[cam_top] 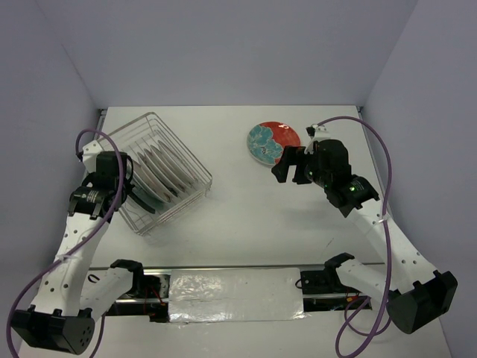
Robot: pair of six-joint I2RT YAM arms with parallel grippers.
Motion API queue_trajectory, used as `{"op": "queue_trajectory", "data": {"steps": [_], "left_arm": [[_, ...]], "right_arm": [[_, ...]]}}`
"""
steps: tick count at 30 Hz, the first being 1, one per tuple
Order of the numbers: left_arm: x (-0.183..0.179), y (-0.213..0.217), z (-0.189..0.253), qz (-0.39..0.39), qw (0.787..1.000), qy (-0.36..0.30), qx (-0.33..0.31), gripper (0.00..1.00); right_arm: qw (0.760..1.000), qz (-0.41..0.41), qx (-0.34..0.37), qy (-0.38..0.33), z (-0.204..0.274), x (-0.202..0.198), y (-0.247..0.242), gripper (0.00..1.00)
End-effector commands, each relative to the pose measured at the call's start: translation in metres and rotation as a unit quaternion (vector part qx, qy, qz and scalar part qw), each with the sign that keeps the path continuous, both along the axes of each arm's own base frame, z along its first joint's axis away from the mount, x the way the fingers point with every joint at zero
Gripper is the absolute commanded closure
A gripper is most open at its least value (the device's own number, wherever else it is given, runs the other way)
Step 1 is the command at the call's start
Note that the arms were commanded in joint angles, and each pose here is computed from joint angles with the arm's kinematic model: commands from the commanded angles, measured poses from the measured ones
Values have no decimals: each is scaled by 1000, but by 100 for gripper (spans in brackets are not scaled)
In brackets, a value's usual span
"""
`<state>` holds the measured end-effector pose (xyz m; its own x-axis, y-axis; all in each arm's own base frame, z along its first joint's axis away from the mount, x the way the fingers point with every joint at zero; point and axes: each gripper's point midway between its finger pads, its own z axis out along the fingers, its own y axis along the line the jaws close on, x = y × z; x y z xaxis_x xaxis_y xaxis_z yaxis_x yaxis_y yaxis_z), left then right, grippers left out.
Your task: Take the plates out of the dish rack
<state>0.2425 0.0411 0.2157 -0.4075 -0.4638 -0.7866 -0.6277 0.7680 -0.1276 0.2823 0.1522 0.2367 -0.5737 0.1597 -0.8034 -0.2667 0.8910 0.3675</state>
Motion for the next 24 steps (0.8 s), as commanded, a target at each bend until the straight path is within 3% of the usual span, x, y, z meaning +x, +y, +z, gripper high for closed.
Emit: {"op": "queue_trajectory", "data": {"steps": [1,9,24], "left_arm": [[7,1,15,1,1000,-21,3,86],[11,-1,18,-9,1000,-16,5,100],[10,5,92,-3,997,-76,18,100]], "right_arm": [[1000,8,8,-27,20,3,4,1],[999,9,11,-33,23,1,4,1],[999,23,10,-30,20,3,9,1]]}}
